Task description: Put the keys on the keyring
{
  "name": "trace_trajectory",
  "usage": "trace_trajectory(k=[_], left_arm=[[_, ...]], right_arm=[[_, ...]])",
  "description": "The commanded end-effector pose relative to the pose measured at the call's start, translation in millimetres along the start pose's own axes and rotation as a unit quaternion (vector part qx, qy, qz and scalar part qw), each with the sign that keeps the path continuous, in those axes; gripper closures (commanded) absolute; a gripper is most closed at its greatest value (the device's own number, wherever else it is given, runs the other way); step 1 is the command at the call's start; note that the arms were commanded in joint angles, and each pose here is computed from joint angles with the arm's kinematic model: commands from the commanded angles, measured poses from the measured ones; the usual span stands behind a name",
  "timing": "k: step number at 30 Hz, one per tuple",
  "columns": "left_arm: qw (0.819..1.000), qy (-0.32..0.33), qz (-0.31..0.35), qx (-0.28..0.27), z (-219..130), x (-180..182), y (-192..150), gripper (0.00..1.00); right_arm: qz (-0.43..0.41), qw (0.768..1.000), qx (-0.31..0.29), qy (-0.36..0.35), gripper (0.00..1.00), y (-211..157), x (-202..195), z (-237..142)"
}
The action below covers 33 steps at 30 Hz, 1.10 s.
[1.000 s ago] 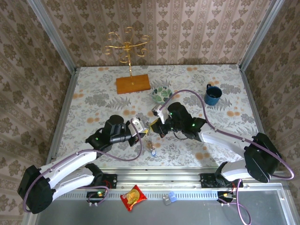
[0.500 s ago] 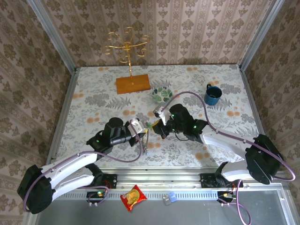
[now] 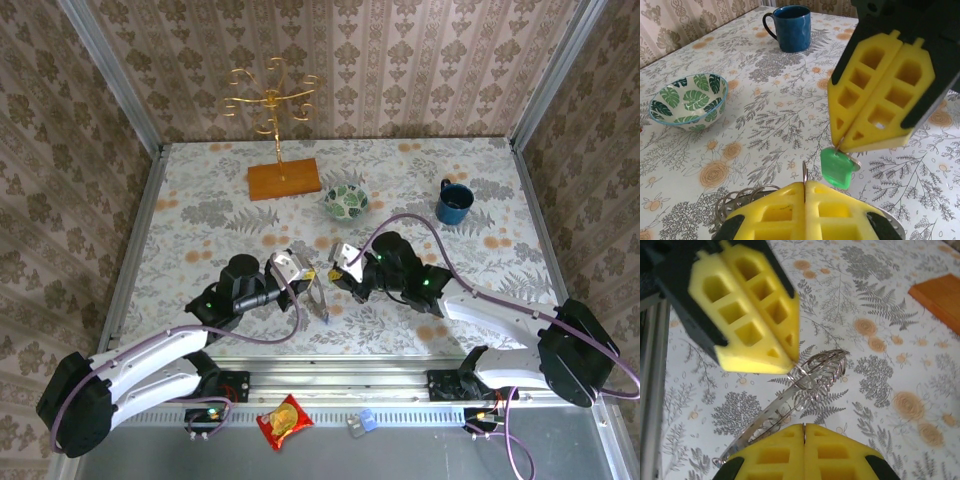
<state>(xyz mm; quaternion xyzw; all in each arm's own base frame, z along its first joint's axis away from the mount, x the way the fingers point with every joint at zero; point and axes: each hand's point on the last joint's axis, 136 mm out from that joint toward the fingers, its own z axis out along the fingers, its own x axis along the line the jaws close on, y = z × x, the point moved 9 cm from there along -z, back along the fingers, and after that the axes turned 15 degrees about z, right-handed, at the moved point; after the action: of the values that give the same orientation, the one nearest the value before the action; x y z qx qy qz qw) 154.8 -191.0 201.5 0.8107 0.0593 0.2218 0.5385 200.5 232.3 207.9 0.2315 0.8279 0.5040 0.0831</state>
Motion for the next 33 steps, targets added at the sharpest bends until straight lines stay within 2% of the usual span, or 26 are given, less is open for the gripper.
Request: trace_trajectory(k=[1, 16, 33], left_arm=[[0.999, 0.007, -0.006, -0.031, 0.1, 1.7, 10.5, 1.0], [0.999, 0.0, 0.0, -0.036, 0.5, -3.6, 13.8, 1.0], [0.999, -0.002, -0.001, -0.033, 2.8, -4.5, 12.4, 1.0]], right_arm=[[-0.078, 0.997, -0.02, -0.017, 1.0, 10.8, 0.9, 2.0], [-0.168, 0.985, -0.028, -0.039, 1.0, 8.1, 3.4, 7.3], [-0.177, 0.983, -0.036, -0.04, 1.0, 8.9, 8.1, 9.4]])
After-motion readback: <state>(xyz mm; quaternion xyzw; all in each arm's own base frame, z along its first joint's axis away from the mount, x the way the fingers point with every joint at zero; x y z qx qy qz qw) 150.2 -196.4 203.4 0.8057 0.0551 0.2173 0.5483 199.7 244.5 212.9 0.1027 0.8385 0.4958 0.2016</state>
